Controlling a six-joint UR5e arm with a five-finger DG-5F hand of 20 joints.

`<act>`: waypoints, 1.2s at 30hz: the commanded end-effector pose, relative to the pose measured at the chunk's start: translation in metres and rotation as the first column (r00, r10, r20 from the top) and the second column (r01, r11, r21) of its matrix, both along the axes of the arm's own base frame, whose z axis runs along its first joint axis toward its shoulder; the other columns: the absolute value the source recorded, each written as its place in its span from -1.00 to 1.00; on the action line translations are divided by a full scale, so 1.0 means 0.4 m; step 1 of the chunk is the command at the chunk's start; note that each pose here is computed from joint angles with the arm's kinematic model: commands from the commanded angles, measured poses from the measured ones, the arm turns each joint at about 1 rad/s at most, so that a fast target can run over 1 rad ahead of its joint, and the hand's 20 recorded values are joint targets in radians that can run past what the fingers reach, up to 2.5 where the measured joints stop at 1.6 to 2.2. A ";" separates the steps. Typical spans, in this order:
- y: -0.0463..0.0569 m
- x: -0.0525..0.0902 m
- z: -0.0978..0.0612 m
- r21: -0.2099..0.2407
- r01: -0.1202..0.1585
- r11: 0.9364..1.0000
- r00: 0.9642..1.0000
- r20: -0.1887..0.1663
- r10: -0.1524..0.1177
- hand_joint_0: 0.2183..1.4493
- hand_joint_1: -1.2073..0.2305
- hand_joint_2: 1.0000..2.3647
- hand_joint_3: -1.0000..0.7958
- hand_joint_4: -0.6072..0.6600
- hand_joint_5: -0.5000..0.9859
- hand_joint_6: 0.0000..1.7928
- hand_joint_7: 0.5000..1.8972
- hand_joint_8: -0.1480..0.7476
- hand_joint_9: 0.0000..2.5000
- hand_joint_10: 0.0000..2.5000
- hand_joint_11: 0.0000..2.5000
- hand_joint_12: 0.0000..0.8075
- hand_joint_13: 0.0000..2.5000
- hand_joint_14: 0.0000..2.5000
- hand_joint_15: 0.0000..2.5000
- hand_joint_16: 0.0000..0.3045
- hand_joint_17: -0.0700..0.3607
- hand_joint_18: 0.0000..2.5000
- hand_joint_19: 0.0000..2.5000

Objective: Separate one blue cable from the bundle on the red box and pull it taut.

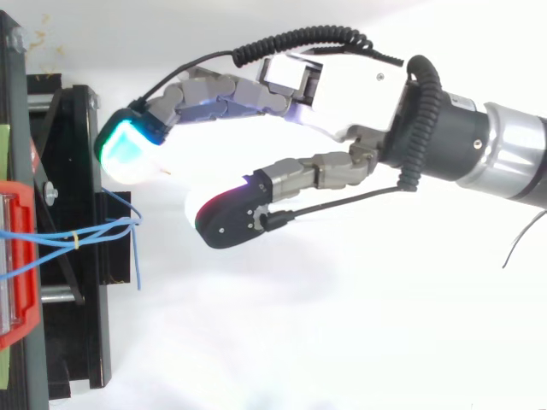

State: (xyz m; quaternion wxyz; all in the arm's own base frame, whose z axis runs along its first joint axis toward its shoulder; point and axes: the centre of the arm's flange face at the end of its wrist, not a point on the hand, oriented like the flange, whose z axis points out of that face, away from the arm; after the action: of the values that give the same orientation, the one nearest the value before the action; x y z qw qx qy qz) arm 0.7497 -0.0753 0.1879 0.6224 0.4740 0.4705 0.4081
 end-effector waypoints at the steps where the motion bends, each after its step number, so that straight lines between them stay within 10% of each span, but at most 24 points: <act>1: -0.002 0.040 -0.040 0.004 -0.003 1.000 1.000 -0.001 0.003 -0.57 -0.17 -1.00 -0.44 0.32 -0.56 -0.44 -0.65 -0.12 -0.66 -1.00 -0.94 -0.13 -0.93 -0.99 -0.83 -0.62 -0.07 -1.00 -0.93; 5: -0.005 0.098 -0.072 0.045 -0.034 0.998 0.999 0.009 0.034 -0.56 -0.18 -1.00 -0.44 0.33 -0.56 -0.44 -0.65 -0.12 -0.66 -1.00 -0.95 -0.14 -0.92 -0.99 -0.84 -0.62 -0.08 -1.00 -0.93; 24: 0.057 0.119 -0.035 0.129 -0.125 0.984 0.992 0.035 0.121 -0.51 -0.23 -1.00 -0.44 0.28 -0.47 -0.44 -0.51 -0.16 -0.56 -1.00 -0.96 -0.16 -0.85 -0.99 -0.85 -0.66 -0.14 -1.00 -0.93; 29: 0.056 0.122 -0.025 0.144 -0.142 0.979 0.990 0.018 0.141 -0.40 -0.27 -0.99 -0.31 0.10 -0.39 -0.44 0.19 -0.18 -0.55 -1.00 -0.96 -0.21 -0.85 -0.99 -0.86 -0.69 -0.19 -1.00 -0.93; 35: 0.060 0.115 -0.016 0.155 -0.147 0.977 0.988 -0.015 0.151 -0.41 -0.26 -0.98 -0.21 0.05 -0.43 -0.32 0.07 -0.17 -0.55 -1.00 -0.91 -0.21 -0.85 -0.99 -0.85 -0.69 -0.19 -0.99 -0.93; 36: 0.063 0.114 -0.014 0.155 -0.148 0.977 0.988 -0.020 0.152 -0.42 -0.26 -0.98 -0.21 0.09 -0.49 -0.15 -0.32 -0.17 -0.55 -1.00 -0.88 -0.21 -0.84 -0.99 -0.85 -0.69 -0.19 -0.99 -0.92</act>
State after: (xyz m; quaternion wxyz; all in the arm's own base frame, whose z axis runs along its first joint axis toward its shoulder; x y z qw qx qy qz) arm 0.7969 -0.0516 0.1808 0.5496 0.4862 0.4763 0.4844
